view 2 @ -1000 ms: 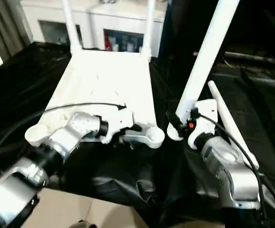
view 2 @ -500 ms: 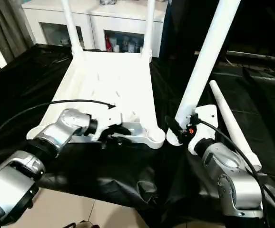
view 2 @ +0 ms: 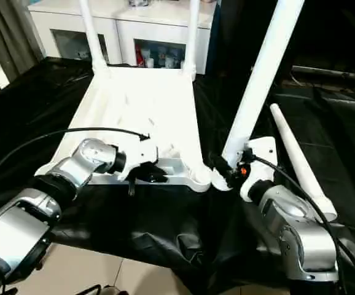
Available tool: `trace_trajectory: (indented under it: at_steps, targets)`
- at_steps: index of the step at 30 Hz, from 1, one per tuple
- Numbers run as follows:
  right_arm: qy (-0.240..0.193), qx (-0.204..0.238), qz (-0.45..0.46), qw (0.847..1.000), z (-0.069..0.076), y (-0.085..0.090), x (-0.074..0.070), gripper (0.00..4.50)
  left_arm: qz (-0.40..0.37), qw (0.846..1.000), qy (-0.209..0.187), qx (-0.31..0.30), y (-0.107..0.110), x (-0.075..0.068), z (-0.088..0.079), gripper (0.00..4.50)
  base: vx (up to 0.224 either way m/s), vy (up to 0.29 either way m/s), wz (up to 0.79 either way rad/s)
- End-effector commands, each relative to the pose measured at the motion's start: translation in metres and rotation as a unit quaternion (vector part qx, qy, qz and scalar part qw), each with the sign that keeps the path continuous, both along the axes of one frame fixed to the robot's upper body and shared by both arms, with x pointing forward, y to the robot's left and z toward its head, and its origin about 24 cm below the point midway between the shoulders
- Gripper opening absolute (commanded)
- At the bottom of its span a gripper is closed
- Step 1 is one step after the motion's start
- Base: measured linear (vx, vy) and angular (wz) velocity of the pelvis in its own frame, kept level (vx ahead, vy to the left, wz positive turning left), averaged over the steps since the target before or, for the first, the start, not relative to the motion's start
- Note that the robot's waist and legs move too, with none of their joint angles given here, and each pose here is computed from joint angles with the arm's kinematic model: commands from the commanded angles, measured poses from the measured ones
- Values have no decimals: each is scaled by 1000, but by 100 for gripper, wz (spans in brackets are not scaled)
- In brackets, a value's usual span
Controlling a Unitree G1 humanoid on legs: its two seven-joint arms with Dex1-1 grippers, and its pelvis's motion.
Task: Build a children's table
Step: Pick table leg, then insert table leg to table base
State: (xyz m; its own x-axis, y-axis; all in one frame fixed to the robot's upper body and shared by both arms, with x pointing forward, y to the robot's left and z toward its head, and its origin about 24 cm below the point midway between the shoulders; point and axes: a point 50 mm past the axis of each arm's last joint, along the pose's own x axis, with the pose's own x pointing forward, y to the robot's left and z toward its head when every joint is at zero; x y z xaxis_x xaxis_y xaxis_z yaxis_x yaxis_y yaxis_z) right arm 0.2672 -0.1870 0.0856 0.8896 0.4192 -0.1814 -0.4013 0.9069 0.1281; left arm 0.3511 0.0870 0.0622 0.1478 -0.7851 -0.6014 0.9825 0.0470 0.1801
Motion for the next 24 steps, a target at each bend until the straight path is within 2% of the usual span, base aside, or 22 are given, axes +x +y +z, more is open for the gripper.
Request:
trace_trajectory:
  at_steps: [1,11,13,15,17,19,24]
  targets:
    - [-15,-3,7,1000,8,2,-2,193,-7,1000,-1,12,0,1,1,8,0,0,0]
    - [-15,-1,6,1000,9,1,-1,193,1,1000,3,15,5,3,3,0,0,0,0]
    - [-17,2,8,1000,10,2,0,193,1,1000,24,8,8,2,4,0,0,0,0]
    - [-18,8,14,1000,13,2,1,193,-7,999,51,15,15,-3,1,0,0,0,0]
    - [-17,11,19,1000,14,2,0,193,-13,998,60,12,16,-6,0,0,0,0,0]
    - [-11,22,51,998,17,2,-3,193,2,997,75,-24,13,-18,2,0,0,0,0]
    - [-10,32,79,996,21,3,-4,193,14,997,68,-32,12,-29,3,0,0,0,0]
